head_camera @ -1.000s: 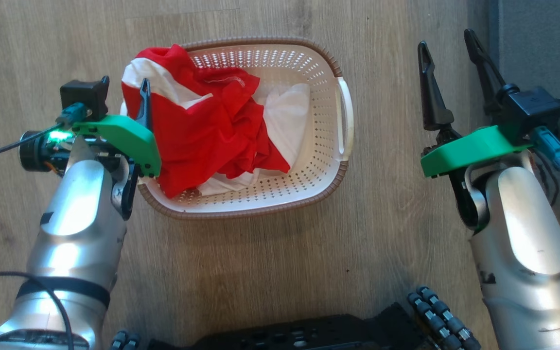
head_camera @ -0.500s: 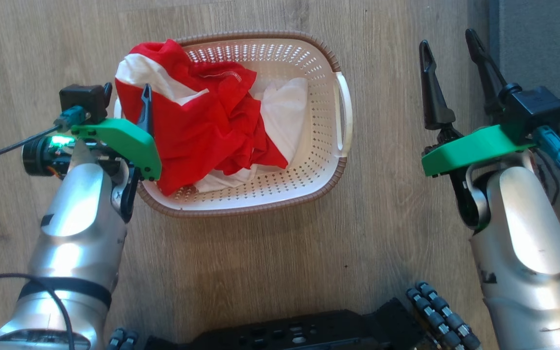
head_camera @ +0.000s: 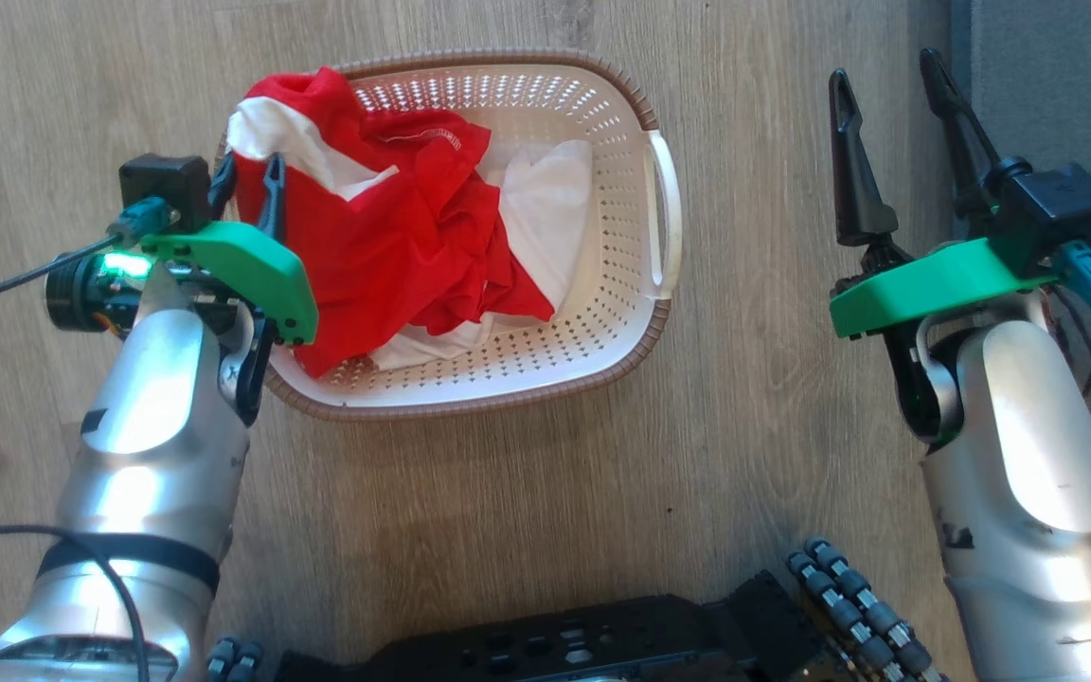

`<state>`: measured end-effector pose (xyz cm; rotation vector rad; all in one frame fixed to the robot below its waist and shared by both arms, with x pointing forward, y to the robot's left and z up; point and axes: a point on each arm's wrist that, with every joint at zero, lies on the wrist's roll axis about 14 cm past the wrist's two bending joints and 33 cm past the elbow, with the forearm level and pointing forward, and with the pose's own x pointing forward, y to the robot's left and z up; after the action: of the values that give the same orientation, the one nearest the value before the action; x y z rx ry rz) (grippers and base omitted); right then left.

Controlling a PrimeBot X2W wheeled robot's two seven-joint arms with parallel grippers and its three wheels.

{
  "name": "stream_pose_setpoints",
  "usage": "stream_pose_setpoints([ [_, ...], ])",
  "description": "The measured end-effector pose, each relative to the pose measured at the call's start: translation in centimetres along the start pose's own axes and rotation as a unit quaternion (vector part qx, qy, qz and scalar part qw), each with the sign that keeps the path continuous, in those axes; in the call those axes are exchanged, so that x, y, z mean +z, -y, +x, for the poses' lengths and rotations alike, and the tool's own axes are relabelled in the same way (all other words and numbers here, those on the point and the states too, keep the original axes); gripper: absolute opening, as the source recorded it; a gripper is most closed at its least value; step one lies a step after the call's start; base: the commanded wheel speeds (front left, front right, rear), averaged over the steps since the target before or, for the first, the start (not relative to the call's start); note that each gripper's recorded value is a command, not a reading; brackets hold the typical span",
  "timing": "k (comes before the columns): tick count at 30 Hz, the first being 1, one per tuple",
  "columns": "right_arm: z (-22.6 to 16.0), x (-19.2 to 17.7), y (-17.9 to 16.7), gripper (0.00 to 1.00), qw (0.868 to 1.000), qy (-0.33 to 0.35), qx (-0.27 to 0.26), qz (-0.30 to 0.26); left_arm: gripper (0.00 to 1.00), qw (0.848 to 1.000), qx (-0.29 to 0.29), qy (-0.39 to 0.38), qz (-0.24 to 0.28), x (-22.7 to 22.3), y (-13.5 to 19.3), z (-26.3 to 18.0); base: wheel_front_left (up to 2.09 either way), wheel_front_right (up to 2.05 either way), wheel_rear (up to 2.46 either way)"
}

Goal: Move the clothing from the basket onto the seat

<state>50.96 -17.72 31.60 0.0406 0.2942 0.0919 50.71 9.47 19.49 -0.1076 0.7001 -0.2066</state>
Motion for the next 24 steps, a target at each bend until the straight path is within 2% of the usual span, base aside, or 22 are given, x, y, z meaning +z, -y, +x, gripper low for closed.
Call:
stream_pose_setpoints([
  [3,0.0,0.0,0.1,1.00,1.000,0.000,-0.001,0.001,0.29,1.000,-0.005,0.002,0.002,0.1,0.2,0.1,0.00,0.00,0.00],
  [4,-0.1,0.0,0.1,1.00,1.000,0.000,-0.002,0.001,0.11,1.000,-0.006,0.001,0.002,0.1,0.3,0.1,0.00,0.00,0.00],
  [5,-0.1,0.0,0.2,1.00,1.000,0.000,-0.003,0.001,0.00,1.000,-0.007,0.001,0.004,0.0,0.3,0.1,0.00,0.00,0.00],
  [11,-0.1,0.2,0.4,1.00,1.000,0.002,-0.006,0.005,0.00,1.000,-0.013,0.002,0.004,0.2,0.6,0.2,0.00,0.00,0.00],
  [16,-0.3,1.2,0.4,1.00,1.000,0.012,-0.007,0.007,0.00,0.999,-0.014,0.047,-0.007,3.4,0.8,-0.1,0.00,0.00,0.00],
  [24,-2.5,4.2,0.1,1.00,0.999,0.036,-0.010,0.014,0.00,0.989,0.001,0.138,-0.049,8.5,0.4,-5.0,0.00,0.00,0.00],
])
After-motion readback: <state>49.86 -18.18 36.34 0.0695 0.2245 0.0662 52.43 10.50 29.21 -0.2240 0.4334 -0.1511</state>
